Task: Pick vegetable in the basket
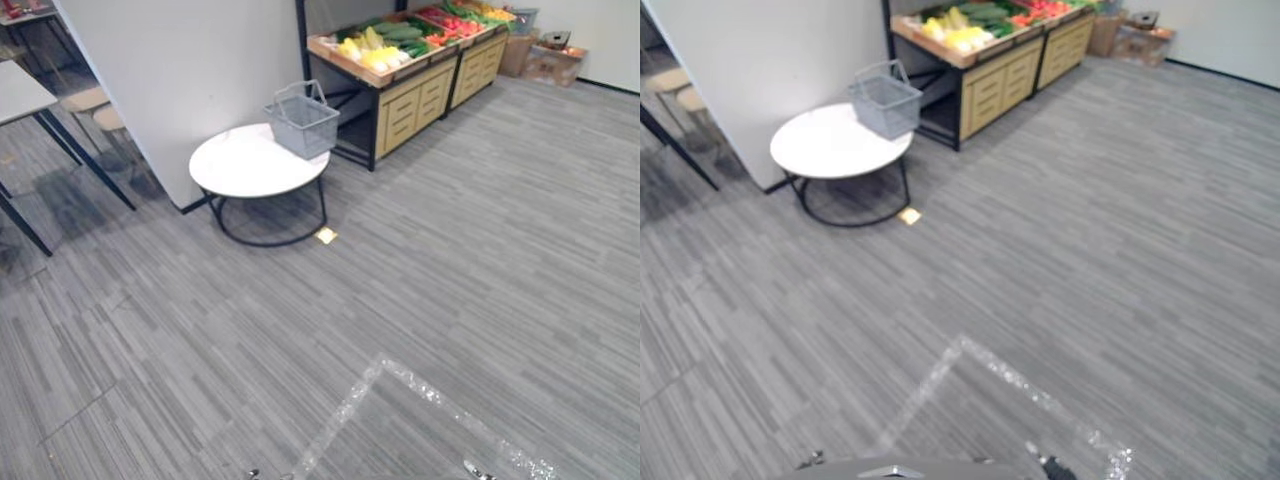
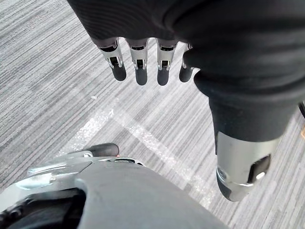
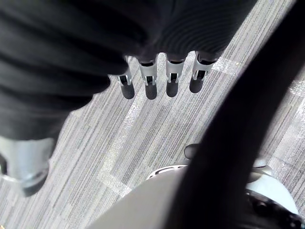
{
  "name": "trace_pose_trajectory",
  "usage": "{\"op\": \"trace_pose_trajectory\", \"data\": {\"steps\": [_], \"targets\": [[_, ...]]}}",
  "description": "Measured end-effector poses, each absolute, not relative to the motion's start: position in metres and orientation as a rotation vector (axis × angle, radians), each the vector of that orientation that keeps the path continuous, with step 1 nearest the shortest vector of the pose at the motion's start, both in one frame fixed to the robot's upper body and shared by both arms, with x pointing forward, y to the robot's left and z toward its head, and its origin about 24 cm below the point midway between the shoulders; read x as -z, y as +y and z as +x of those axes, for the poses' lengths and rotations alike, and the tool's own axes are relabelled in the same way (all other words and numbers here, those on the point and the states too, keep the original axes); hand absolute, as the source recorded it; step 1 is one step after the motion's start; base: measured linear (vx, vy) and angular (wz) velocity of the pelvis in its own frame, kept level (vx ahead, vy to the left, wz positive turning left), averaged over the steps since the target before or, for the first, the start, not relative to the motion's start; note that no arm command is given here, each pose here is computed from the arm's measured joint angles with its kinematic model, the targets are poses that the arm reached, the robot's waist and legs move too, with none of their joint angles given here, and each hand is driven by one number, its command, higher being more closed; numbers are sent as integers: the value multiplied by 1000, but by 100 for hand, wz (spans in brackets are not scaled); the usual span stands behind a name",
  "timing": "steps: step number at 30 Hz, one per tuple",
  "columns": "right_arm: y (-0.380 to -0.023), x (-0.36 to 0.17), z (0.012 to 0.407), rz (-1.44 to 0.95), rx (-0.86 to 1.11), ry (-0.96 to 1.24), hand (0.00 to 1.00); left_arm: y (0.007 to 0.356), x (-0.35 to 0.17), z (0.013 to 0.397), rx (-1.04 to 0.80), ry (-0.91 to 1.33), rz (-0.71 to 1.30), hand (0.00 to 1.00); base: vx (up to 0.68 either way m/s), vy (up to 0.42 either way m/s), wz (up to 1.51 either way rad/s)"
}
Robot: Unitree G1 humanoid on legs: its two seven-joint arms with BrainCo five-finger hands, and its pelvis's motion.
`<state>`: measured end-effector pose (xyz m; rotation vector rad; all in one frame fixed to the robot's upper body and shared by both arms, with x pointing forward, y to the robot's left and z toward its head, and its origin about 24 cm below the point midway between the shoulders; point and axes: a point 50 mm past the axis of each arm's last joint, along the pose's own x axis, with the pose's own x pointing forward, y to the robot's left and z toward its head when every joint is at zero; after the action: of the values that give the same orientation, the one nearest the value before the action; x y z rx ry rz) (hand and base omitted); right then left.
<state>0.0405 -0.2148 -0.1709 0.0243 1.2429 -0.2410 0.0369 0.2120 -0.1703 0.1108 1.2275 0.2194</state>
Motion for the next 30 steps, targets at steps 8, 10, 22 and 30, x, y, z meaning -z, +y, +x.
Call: {"op": "trace_pose_trajectory", "data": {"steps": [8, 10, 22, 30], "targets": [[-214, 171, 42, 7, 220, 1240, 0, 213, 169, 41, -199, 1211, 152, 0, -18, -8, 1], [-214, 171, 42, 7, 220, 1239, 0, 213, 169, 41, -200, 1209, 152, 0, -67, -21, 0], [-214, 170, 43, 17, 228, 1223, 0, 213, 170, 40, -215, 1215, 108, 0, -8, -26, -4], [-215, 169, 56, 49, 248, 1188, 0, 213, 169, 46, -229, 1198, 90, 0, 15, -39, -8]]}}
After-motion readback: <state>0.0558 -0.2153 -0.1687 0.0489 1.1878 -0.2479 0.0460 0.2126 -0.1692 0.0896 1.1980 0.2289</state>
